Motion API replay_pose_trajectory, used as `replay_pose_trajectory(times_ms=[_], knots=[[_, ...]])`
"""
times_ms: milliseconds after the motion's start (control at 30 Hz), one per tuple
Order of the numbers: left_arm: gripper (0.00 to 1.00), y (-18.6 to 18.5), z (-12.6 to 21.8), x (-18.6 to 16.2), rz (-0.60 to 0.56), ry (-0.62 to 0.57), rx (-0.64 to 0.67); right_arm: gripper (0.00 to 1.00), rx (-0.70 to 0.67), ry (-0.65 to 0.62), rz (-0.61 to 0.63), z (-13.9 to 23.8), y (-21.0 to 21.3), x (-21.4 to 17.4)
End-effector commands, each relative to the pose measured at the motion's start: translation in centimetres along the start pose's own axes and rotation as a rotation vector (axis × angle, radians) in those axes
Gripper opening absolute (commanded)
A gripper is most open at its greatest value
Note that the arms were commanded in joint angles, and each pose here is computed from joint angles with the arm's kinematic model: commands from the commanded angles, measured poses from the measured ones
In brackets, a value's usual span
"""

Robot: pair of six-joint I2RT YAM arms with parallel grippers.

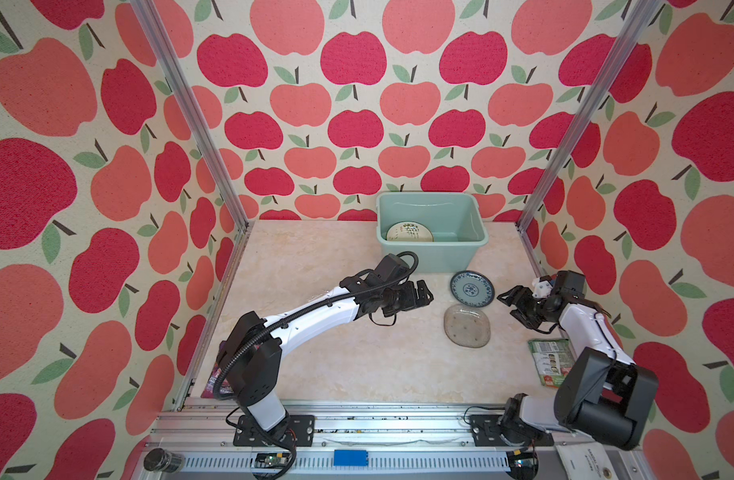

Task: Place the plates into the plastic bin on the countertop
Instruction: 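Move both grippers toward the blue-and-white plate from opposite sides, then close the right gripper on the edge of the blue-and-white plate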

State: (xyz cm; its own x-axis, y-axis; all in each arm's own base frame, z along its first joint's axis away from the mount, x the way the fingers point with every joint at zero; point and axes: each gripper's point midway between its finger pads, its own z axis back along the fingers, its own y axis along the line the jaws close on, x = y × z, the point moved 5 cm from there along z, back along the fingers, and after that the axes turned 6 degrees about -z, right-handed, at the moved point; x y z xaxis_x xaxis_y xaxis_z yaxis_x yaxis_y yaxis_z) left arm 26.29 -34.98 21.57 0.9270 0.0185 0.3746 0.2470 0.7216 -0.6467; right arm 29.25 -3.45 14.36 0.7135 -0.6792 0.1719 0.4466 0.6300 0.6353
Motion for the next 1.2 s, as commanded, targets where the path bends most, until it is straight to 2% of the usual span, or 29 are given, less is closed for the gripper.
replay_pose_trajectory(times_ms=[0, 200, 600, 1167], knots=[[0.99, -0.1, 0.1, 0.0, 0.017, -0.005, -0.03, 0.69, 0.101, 0.009, -0.037, -1.5, 0.2, 0.3], [0.99, 0.5, 0.3, 0.2, 0.03, -0.01, -0.022, 0.66, 0.162, 0.028, -0.101, -3.8, -0.8, 0.2], [0.99, 1.2, 0.3, 0.6, 0.053, -0.021, 0.014, 0.59, 0.191, 0.052, -0.148, -6.2, -1.8, 0.4], [0.99, 2.1, 0.3, 1.3, 0.07, -0.029, 0.061, 0.52, 0.229, 0.078, -0.155, -10.3, -1.3, 0.5]])
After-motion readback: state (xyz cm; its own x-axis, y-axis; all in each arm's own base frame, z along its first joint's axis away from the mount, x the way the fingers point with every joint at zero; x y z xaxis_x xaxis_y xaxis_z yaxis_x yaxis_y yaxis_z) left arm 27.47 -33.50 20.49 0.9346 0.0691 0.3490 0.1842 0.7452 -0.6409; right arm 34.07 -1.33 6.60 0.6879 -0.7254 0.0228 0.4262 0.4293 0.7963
